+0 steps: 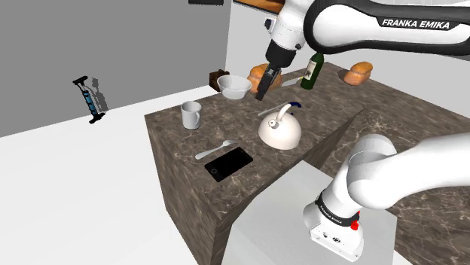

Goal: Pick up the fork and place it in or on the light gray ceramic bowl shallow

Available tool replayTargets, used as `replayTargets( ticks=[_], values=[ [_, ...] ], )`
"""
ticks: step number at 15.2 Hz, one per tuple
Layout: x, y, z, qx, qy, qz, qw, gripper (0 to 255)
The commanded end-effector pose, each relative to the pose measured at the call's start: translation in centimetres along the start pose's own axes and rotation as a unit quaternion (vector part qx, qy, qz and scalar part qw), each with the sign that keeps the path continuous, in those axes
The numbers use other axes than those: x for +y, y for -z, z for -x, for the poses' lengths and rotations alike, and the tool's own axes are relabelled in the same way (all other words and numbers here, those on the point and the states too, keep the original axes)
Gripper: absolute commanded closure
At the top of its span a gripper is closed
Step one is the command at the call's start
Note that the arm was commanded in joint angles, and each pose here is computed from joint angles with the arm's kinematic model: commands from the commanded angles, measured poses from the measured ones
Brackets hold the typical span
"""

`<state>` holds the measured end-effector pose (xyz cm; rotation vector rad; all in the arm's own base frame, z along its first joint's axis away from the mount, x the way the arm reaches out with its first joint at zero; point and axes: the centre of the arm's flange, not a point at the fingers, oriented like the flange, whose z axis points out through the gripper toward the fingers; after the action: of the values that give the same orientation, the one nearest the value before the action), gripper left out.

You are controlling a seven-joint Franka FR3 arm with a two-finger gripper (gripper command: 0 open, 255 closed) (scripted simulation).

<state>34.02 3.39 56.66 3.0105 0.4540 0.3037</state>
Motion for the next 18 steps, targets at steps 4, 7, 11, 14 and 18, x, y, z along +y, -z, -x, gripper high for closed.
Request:
replayTargets(
  ticks=[4, 7, 11, 14, 18],
  values=[
    [-1.4, -5.9, -2.1, 0.012, 0.133, -0.008, 0.991, 0],
    [-2.6, -9.4, -3.1, 0.018, 0.211, -0.012, 0.9773, 0],
    [-4.4, -14.1, -4.3, 0.027, 0.312, -0.018, 0.9496, 0],
    [-5.9, -17.5, -5.0, 0.033, 0.385, -0.023, 0.9219, 0],
    [-8.2, -22.1, -5.6, 0.04, 0.48, -0.029, 0.876, 0]
  ],
)
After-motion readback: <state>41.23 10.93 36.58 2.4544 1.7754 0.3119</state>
